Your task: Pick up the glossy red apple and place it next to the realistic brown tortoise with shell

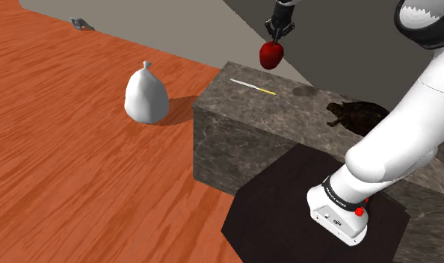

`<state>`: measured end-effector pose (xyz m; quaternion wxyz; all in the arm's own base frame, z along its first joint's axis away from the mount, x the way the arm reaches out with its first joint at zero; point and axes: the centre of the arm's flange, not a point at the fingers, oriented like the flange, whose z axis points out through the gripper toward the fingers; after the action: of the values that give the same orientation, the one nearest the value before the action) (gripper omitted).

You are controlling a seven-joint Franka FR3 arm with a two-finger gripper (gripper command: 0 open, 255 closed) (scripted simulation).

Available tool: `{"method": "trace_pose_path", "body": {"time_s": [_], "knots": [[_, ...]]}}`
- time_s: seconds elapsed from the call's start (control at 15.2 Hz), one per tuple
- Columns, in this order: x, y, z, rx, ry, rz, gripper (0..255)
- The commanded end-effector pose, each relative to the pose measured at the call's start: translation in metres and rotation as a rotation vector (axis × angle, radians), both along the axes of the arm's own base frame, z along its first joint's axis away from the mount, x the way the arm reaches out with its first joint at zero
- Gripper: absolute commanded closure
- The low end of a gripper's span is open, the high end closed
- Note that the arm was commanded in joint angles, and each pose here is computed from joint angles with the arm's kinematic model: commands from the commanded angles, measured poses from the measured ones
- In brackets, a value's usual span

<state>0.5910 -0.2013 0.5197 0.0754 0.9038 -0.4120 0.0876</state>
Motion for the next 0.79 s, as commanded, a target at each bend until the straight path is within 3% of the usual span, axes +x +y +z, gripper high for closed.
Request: {"method": "trace_pose_path", "body": {"time_s": [0.0, 0.73], "knots": [[-0.022, -0.016, 0.000, 0.000, 0.000, 0.000, 255], [-0.141, -0.099, 0.000, 0.000, 0.000, 0.000, 255]]}}
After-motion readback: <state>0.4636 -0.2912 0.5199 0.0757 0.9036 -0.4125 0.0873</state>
